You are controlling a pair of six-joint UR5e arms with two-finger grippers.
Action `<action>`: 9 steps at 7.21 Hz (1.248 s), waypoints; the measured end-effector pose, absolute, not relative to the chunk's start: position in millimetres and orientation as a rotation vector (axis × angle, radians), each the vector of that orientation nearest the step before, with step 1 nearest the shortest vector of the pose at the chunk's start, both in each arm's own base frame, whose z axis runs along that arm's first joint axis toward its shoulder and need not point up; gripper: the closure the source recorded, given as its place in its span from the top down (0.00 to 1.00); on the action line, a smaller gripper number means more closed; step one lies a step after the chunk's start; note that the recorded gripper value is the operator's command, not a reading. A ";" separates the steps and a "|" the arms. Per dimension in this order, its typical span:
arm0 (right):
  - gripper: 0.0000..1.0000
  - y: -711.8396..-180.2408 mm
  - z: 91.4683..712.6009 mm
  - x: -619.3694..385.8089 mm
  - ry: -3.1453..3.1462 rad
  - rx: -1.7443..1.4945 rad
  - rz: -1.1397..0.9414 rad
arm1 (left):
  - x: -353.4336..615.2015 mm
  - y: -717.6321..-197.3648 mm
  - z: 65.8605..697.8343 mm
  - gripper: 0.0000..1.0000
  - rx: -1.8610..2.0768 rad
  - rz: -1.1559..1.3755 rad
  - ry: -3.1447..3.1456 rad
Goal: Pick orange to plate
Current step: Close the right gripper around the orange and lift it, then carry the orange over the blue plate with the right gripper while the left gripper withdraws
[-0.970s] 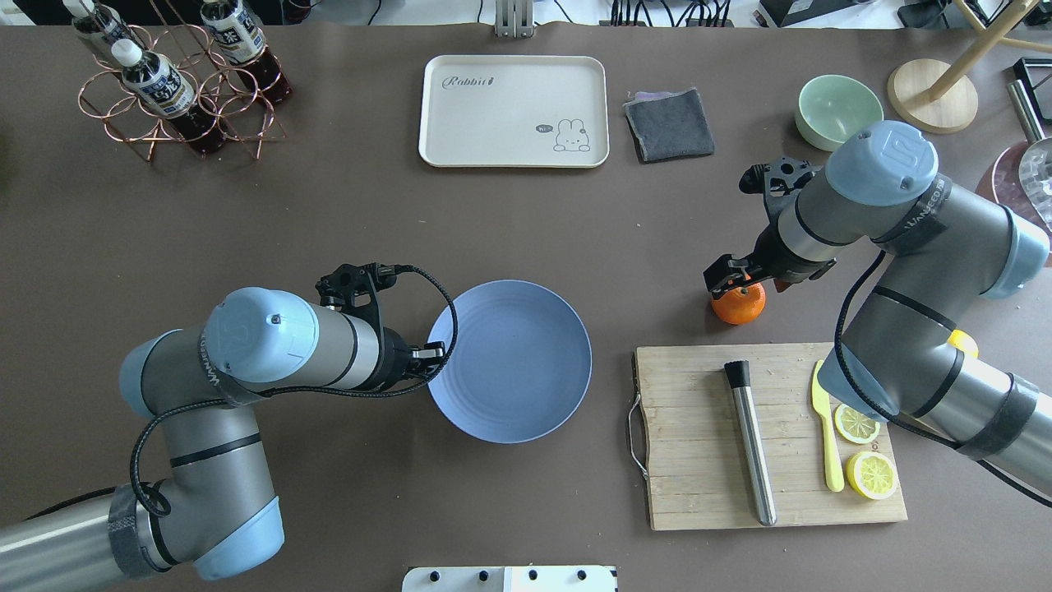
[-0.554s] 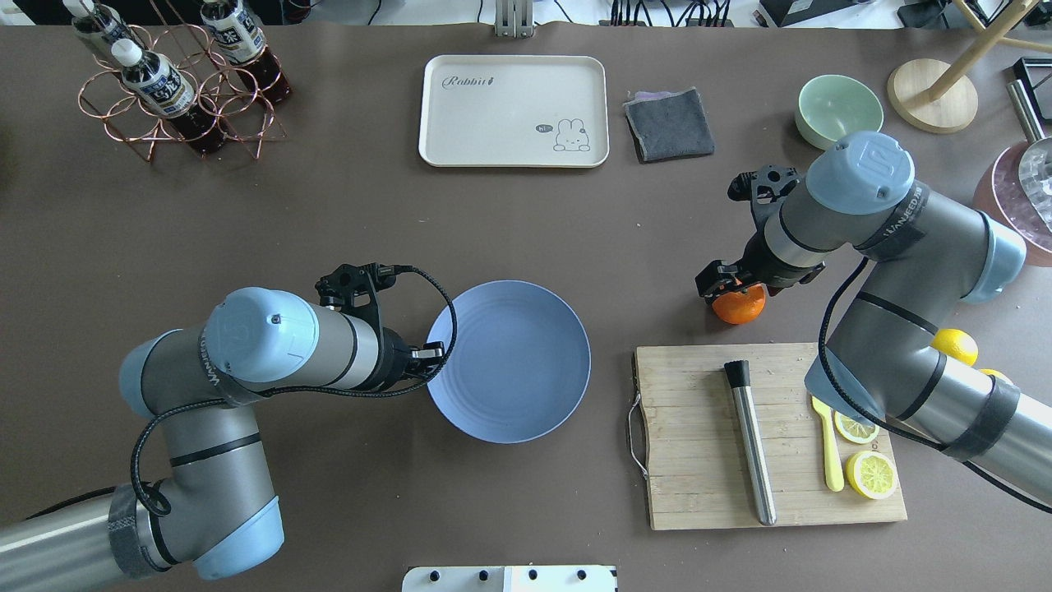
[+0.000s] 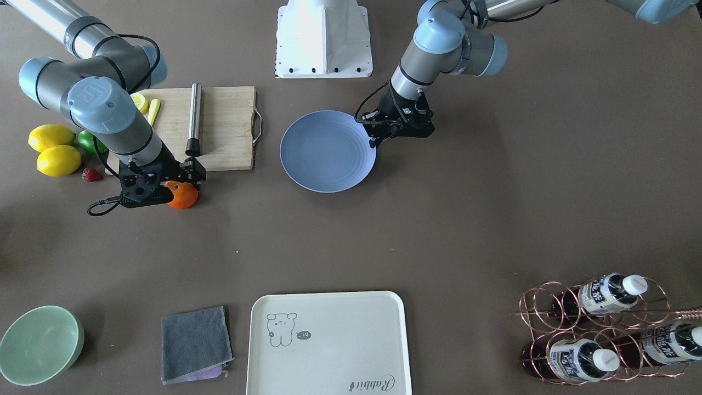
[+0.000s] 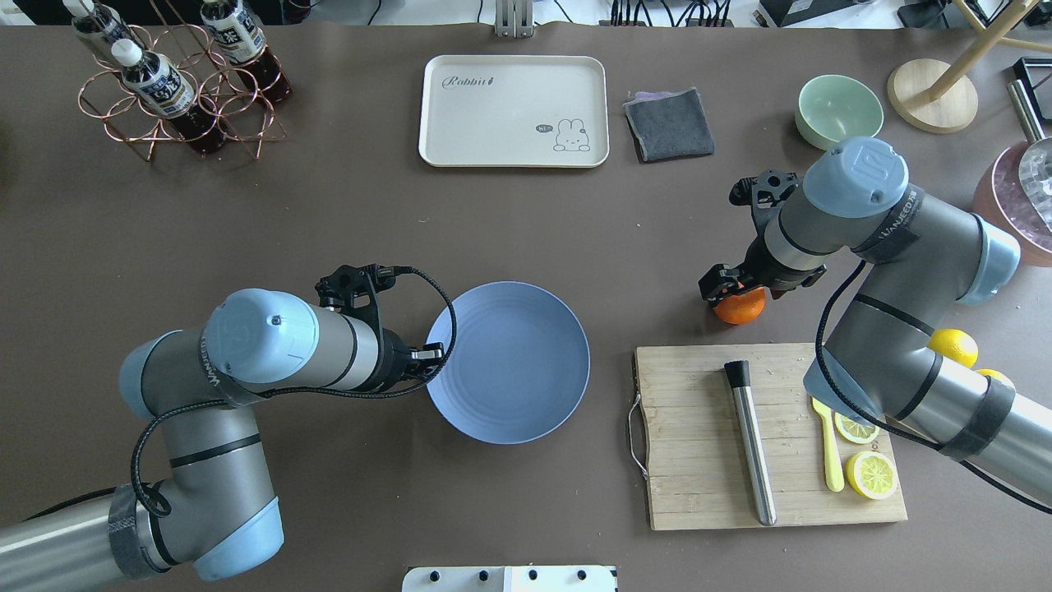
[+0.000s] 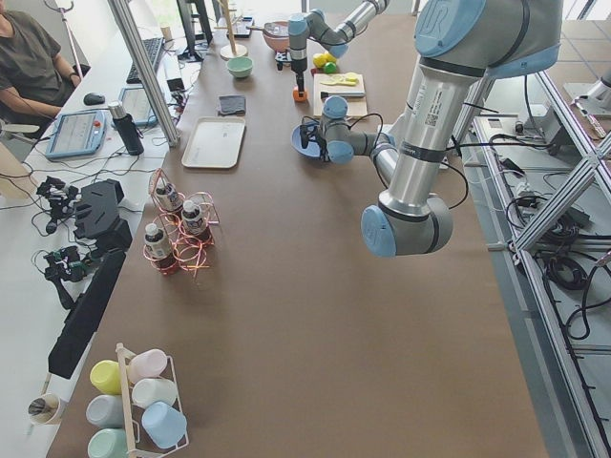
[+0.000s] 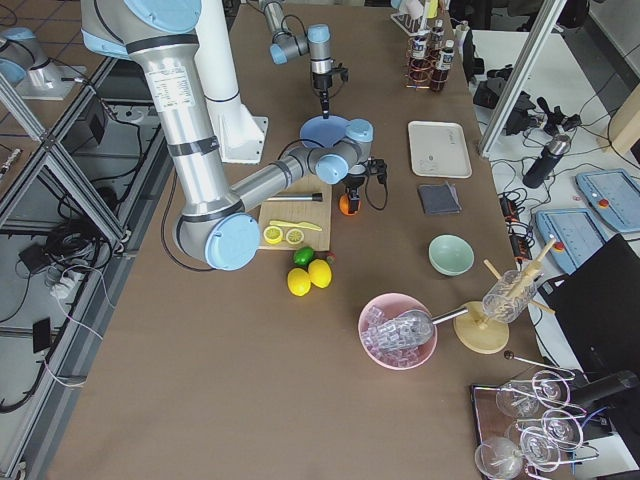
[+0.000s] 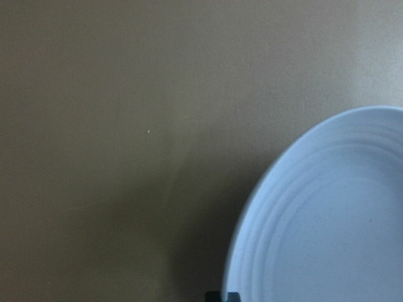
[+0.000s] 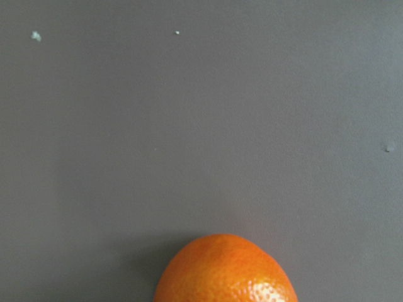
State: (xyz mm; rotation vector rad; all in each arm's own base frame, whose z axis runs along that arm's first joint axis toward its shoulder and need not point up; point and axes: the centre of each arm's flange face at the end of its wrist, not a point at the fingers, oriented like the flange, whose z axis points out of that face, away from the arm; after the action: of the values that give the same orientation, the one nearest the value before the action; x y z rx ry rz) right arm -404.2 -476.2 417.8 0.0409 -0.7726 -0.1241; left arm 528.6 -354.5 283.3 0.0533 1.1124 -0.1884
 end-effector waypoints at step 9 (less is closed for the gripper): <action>0.00 -489.0 336.1 -420.3 -0.868 0.101 -0.114 | 478.5 -381.1 291.3 0.96 0.112 -0.219 1.112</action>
State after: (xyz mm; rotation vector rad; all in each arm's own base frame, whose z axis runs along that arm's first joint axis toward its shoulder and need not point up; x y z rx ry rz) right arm -420.3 -489.0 336.1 0.1007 -0.8678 -0.1135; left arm 478.5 -381.1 291.3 0.1121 1.1117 -0.2193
